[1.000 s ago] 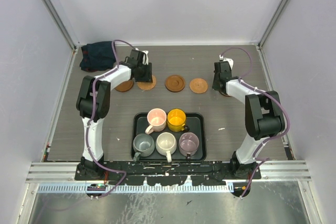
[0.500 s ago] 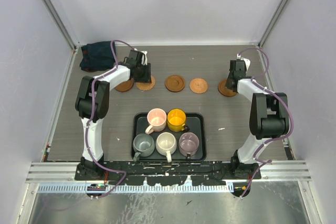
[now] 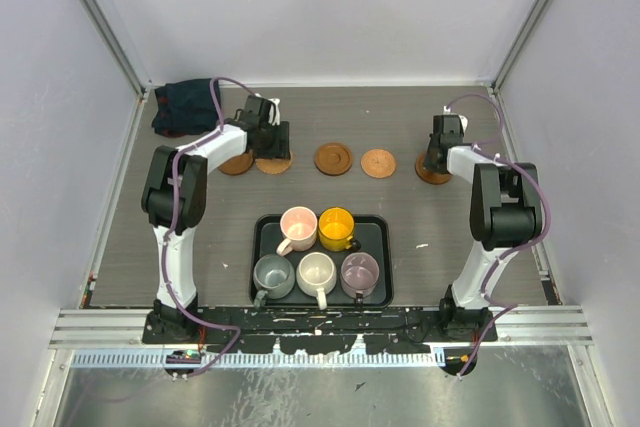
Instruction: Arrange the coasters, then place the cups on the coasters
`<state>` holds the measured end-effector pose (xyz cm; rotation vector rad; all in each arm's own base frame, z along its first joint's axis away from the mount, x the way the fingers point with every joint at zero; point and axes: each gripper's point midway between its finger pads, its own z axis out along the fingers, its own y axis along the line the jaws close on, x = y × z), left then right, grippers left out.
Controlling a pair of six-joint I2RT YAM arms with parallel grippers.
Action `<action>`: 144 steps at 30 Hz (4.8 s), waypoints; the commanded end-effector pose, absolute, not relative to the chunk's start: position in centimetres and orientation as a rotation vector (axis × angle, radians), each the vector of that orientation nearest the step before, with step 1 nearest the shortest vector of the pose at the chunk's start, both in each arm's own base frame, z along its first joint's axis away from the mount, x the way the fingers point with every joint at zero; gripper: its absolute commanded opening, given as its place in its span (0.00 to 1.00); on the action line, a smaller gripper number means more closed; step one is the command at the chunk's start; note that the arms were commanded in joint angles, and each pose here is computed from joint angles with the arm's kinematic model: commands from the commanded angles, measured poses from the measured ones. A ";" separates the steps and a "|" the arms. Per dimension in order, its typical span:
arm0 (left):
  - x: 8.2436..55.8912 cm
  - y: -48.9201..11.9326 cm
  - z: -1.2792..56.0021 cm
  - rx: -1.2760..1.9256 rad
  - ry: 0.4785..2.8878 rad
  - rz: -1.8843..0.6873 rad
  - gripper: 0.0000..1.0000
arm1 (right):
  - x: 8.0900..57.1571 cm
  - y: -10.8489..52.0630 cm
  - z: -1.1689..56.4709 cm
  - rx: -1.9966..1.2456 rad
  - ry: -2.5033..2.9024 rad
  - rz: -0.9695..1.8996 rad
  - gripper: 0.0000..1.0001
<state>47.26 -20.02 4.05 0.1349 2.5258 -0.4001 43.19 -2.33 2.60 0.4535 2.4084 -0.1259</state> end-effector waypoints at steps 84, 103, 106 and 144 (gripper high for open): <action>46.9 -20.8 3.4 0.155 2.487 -0.486 0.68 | 44.4 13.1 4.7 -0.039 2.410 0.207 0.02; 45.5 -22.3 2.5 0.168 2.517 -0.555 0.66 | 45.2 13.0 1.8 -0.032 2.452 0.171 0.02; 45.3 -22.5 2.4 0.174 2.521 -0.559 0.65 | 45.3 12.8 1.9 -0.027 2.449 0.156 0.02; 51.5 -22.9 15.2 0.234 2.242 -0.477 0.73 | 46.0 14.9 12.6 -0.133 2.255 0.199 0.02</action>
